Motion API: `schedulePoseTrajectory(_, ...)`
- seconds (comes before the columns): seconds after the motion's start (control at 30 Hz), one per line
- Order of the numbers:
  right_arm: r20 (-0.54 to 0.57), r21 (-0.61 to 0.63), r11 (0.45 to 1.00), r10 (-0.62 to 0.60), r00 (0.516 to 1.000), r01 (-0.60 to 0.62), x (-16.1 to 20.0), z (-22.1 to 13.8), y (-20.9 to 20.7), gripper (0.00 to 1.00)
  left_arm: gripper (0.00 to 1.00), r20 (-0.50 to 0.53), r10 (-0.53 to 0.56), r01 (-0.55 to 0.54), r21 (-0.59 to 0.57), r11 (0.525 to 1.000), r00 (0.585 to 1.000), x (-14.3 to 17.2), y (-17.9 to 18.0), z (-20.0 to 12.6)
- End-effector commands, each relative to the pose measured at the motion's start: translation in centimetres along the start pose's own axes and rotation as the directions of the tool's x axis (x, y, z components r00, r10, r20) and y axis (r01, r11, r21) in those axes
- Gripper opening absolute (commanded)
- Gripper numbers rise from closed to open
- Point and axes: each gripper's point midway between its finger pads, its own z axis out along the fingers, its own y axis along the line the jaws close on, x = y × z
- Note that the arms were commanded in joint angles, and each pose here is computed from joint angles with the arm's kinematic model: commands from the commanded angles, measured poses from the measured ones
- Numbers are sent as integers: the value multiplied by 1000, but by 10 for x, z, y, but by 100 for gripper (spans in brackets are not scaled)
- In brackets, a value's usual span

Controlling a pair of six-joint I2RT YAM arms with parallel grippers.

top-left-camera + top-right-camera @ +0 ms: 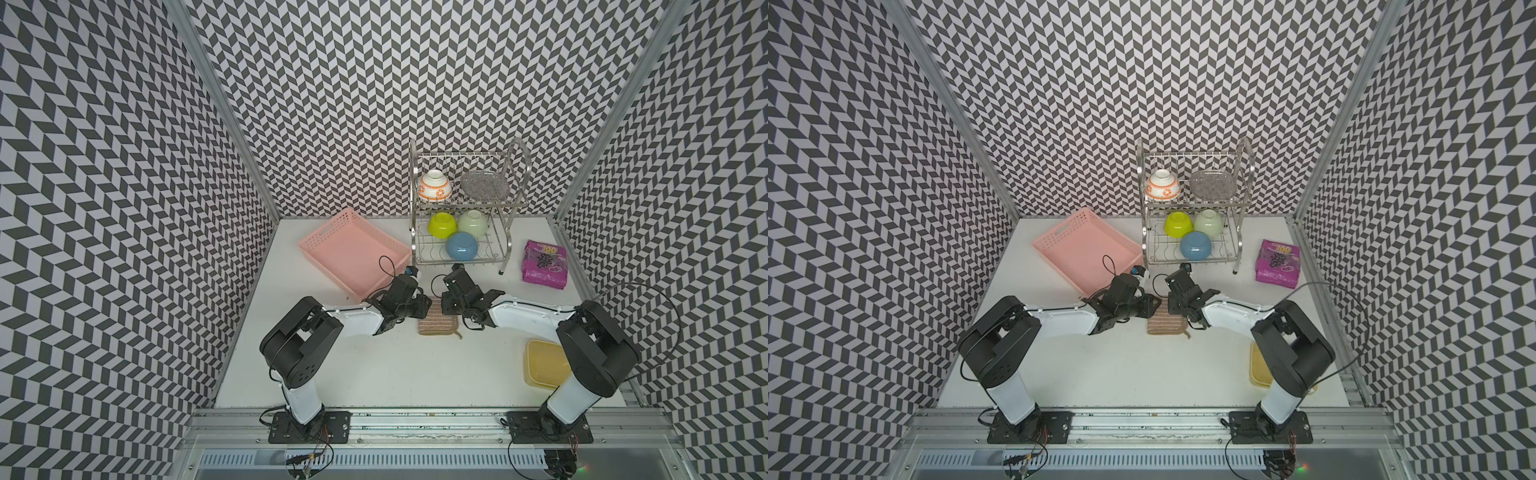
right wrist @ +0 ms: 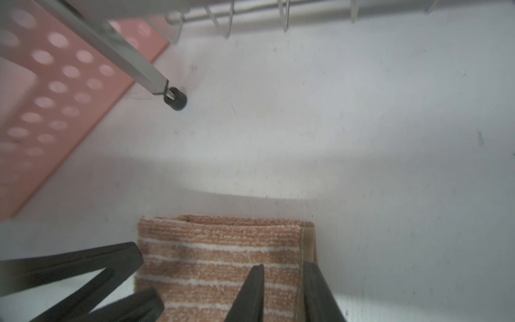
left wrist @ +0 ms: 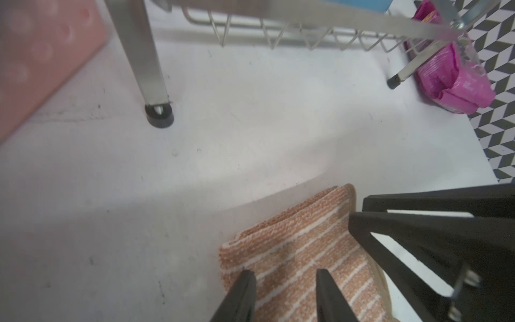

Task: Fold the square dishcloth
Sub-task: Smooth out the cleaning item at the center of the board, then reset both arms

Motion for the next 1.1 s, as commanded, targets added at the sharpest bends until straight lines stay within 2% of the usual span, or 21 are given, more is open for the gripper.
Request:
schedulePoseTrajectory(0.0,104,8,1000,10,995,-11,-28,-23,-3,34,49,93,12,-14,18,1000,996,-36,-15,-23)
schedulePoseTrajectory(0.17,180,49,998,21,984,-30,-42,-44,-18,47,76,172,13,-10,-14,1000,985,-54,-15,-57)
schedulePoseTrajectory(0.33,276,109,991,43,960,-75,-53,-70,-44,65,99,286,14,22,-122,992,958,-70,5,-100)
schedulePoseTrajectory(0.43,333,130,985,62,941,-111,-59,-88,-60,76,100,356,19,55,-198,979,934,-75,23,-125)
schedulePoseTrajectory(0.53,380,144,977,90,921,-155,-66,-104,-77,99,100,419,28,96,-272,958,908,-77,44,-148)
schedulePoseTrajectory(0.8,547,195,932,156,823,-306,-87,-146,-128,100,100,557,48,240,-431,870,829,-78,107,-201)
schedulePoseTrajectory(1.07,678,265,900,81,730,-346,-88,-166,-160,100,100,659,100,353,-518,779,745,-77,164,-238)
